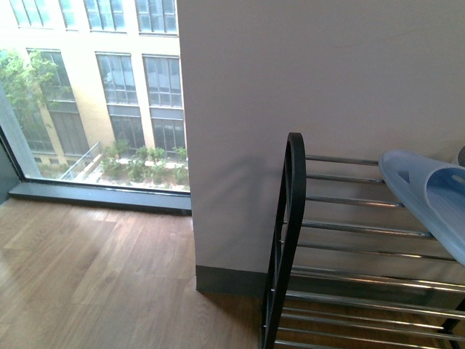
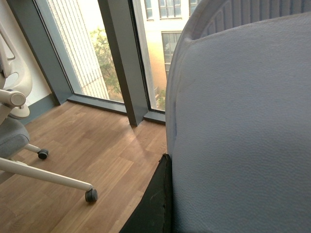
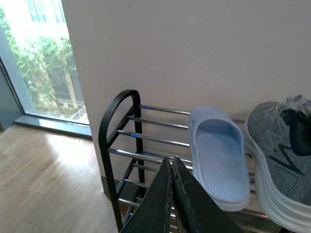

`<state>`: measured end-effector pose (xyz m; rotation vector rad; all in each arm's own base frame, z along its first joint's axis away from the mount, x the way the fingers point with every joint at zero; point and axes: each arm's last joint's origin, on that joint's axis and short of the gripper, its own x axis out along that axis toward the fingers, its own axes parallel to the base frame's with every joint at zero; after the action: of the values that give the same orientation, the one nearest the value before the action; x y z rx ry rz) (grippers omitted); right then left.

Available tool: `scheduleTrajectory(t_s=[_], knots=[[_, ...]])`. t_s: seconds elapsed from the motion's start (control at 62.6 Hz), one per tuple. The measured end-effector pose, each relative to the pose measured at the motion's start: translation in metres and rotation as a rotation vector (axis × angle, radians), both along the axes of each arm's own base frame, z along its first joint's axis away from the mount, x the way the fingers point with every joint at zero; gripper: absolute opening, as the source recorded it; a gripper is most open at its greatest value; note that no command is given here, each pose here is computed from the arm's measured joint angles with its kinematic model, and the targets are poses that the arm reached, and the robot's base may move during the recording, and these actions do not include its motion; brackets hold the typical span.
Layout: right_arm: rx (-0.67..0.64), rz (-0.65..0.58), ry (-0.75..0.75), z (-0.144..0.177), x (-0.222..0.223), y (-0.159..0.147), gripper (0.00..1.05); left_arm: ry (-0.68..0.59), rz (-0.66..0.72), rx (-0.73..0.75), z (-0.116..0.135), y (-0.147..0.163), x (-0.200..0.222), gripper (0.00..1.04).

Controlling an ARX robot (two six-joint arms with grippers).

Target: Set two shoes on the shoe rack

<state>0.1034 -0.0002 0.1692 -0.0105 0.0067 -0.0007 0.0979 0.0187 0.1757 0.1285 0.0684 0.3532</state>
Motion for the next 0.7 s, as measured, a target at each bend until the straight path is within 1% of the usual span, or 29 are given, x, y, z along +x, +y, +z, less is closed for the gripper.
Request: scheduleTrajectory(t_s=[0.096,0.432,0.496,0.528,0.607,0.639,0.703], knots=[[0.000,-0.001,-0.020,0.0004,-0.0060,0.0000,0.02,0.000,0.000,0.000,0.0000,0.0000,0.0000,0.02],[0.000,-0.002,-0.023,0.0006,-0.0065,0.0000,0.02,0.000,0.000,0.000,0.0000,0.0000,0.0000,0.02],[0.000,-0.002,-0.023,0.0006,-0.0065,0.0000,0.12,0.000,0.000,0.000,0.0000,0.0000,0.0000,0.02],[0.000,-0.002,-0.023,0.0006,-0.0065,0.0000,0.19,0.000,0.000,0.000,0.0000,0.0000,0.0000,0.02],[0.000,-0.002,-0.023,0.0006,-0.0065,0.0000,0.31,0.000,0.000,0.000,0.0000,0.0000,0.0000,0.02],[0.000,-0.002,-0.023,0.0006,-0.0065,0.0000,0.38,0.000,0.000,0.000,0.0000,0.0000,0.0000,0.02],[0.000,0.002,-0.023,0.0006,-0.0065,0.0001,0.48,0.000,0.002,0.000,0.0000,0.0000,0.0000,0.02]])
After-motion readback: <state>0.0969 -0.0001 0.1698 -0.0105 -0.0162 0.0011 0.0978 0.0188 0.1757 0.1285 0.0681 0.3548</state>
